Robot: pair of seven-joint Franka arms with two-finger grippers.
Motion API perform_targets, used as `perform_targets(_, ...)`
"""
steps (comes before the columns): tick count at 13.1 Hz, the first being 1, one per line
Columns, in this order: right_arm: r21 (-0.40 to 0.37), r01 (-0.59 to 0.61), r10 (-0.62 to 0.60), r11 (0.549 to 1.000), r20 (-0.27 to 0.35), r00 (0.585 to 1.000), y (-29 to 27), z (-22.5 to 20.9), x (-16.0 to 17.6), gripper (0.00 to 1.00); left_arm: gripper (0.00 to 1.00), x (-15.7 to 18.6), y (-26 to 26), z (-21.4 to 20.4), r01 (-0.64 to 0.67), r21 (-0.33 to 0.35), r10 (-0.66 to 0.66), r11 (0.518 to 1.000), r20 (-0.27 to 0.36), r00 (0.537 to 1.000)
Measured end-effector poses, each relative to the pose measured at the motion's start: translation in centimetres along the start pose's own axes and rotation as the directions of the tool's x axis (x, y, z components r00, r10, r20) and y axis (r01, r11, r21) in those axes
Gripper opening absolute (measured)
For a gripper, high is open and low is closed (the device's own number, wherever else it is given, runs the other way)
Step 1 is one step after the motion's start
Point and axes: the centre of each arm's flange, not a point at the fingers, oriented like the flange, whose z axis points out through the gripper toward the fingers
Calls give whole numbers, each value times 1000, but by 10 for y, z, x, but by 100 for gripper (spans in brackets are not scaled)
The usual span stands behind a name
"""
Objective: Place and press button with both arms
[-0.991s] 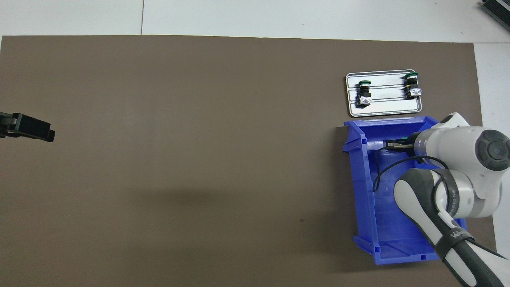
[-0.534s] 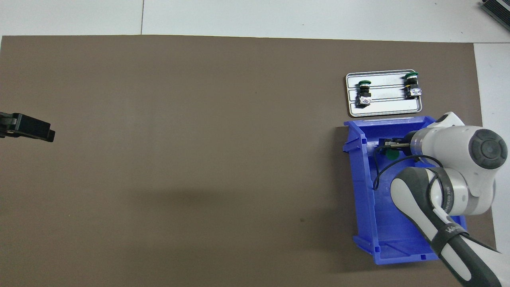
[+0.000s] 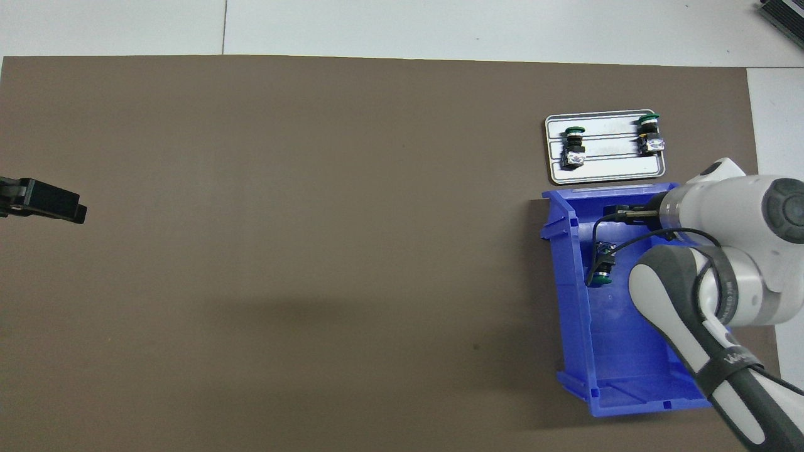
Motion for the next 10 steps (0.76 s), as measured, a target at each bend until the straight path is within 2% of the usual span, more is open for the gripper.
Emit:
perform_targets(4,-10,8,-7,1000,72,997,-6,-98,25,78,100,0,0,0,0,0,0,1000,0,1000)
perform_targets(8,-14,24,-22,1000,126,992,-17,-176,30,80,100,0,0,0,0,0,0,1000,0,1000)
perform_targets(9,-15,23,-20,1000,139,990,-16,-191,30,88,100,0,0,0,0,0,0,1000,0,1000)
perform_targets(10,-16,21,-18,1000,150,988,-15,-206,29,91,100,0,0,0,0,0,0,1000,0,1000)
